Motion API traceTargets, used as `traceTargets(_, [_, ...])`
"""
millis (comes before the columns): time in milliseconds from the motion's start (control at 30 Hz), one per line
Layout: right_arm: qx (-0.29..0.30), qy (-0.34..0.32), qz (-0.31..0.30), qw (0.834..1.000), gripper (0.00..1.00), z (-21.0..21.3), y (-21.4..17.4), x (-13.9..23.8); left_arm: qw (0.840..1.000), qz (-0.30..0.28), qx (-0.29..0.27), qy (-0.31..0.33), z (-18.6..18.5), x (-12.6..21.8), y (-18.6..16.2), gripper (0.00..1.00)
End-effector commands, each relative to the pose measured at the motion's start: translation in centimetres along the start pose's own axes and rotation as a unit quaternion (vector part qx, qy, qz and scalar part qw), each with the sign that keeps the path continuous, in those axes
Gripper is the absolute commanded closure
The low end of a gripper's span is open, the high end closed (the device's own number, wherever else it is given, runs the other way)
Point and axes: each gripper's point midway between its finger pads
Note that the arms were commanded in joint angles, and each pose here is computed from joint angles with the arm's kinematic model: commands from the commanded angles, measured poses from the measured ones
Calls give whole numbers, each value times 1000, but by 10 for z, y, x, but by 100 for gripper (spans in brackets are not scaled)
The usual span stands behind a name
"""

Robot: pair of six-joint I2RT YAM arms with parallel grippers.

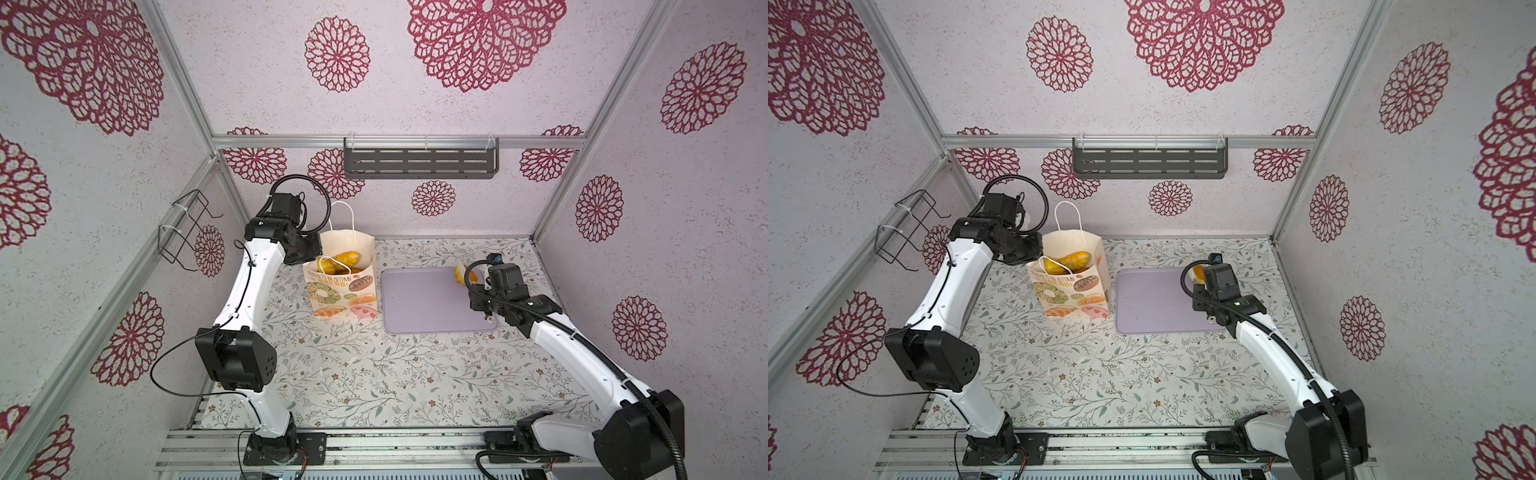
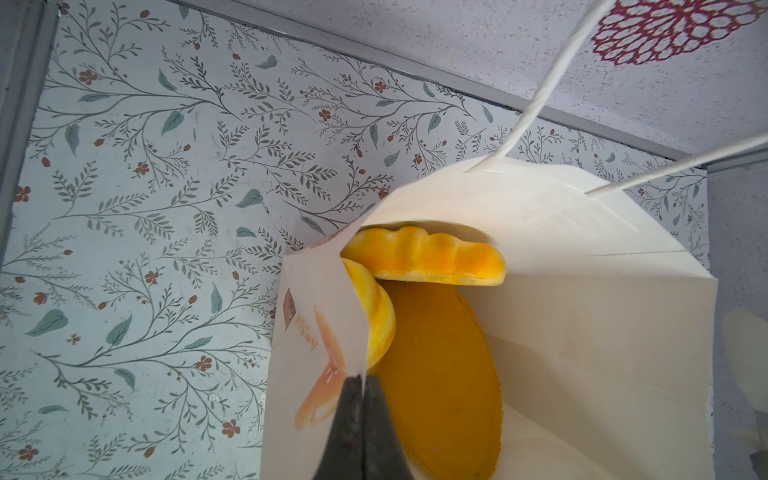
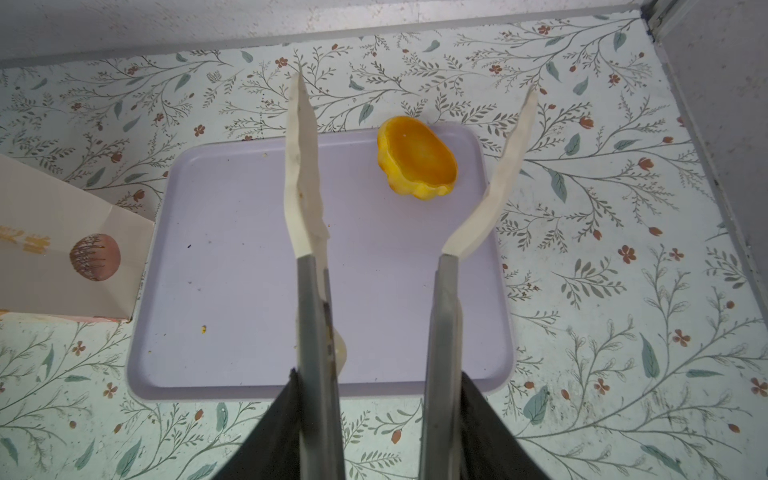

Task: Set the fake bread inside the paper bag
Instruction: 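Move the open tongs back over the last yellow bun on the tray, then lower the tongs around the yellow bun and close them with the right gripper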

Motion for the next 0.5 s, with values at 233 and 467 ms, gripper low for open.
traceTargets(233, [25, -4, 13, 1000, 44, 0, 0, -24, 1000, -18, -10, -9, -8, 14, 4, 100])
traceTargets(467, [49, -30, 46, 997, 44, -9, -11, -49, 1000, -18, -10, -8, -8, 14, 4, 100])
Point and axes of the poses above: each gripper's point midway between its finger pads, its own x axis back along the fingers, its own z axis along the line the jaws close on, y = z × x, and after that the axes turned 10 degrees about -x, right-handed
